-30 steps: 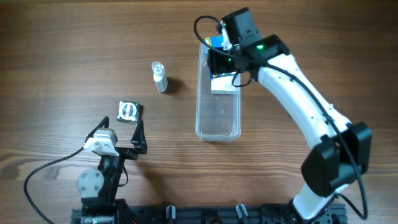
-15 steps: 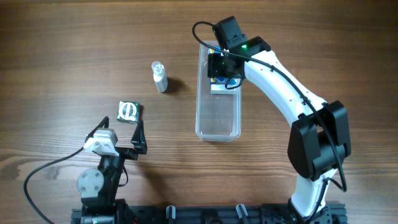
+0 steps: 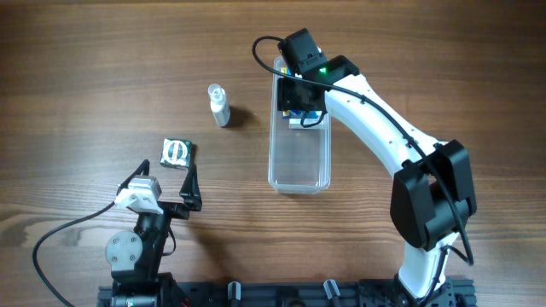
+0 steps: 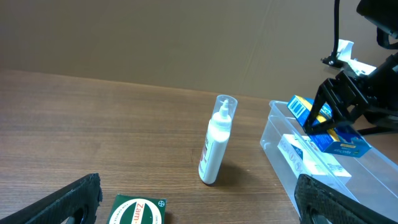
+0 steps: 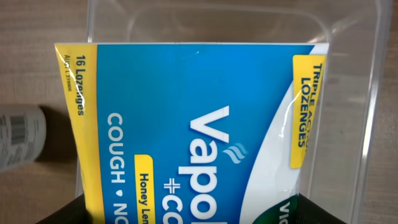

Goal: Pack container
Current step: 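Carry the Vicks box into the container and release it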

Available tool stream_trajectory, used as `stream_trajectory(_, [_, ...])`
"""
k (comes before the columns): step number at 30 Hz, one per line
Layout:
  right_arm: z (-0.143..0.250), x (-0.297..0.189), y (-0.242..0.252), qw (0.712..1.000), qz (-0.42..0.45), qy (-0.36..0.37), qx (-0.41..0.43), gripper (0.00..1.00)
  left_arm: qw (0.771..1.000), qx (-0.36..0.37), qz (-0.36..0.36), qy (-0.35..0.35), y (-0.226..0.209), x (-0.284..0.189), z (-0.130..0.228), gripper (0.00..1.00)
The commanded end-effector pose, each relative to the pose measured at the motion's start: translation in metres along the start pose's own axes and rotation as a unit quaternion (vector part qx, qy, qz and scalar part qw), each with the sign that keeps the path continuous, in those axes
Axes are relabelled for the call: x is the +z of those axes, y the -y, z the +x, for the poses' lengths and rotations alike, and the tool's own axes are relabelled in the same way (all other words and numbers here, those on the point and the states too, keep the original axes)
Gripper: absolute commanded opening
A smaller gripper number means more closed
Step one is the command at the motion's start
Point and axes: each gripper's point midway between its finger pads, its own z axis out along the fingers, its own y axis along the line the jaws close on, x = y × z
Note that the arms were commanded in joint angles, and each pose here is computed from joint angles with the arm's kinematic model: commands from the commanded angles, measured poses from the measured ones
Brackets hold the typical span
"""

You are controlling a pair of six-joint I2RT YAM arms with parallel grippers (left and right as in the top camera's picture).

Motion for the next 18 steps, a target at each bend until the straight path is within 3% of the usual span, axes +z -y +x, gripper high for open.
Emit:
stream_trajectory(1, [0.003,0.011,0.008,1.0,0.021,0.0,0.006,0.68,1.0,0.003,-0.007,-0.003,-0.003,0.0,0.003,1.0])
stream_trajectory(18, [-0.002,0.017,0.028,0.998,0.067,0.009,-0.016,0.82,1.0,0.003,-0.007,-0.003,-0.003,0.0,0.003,1.0])
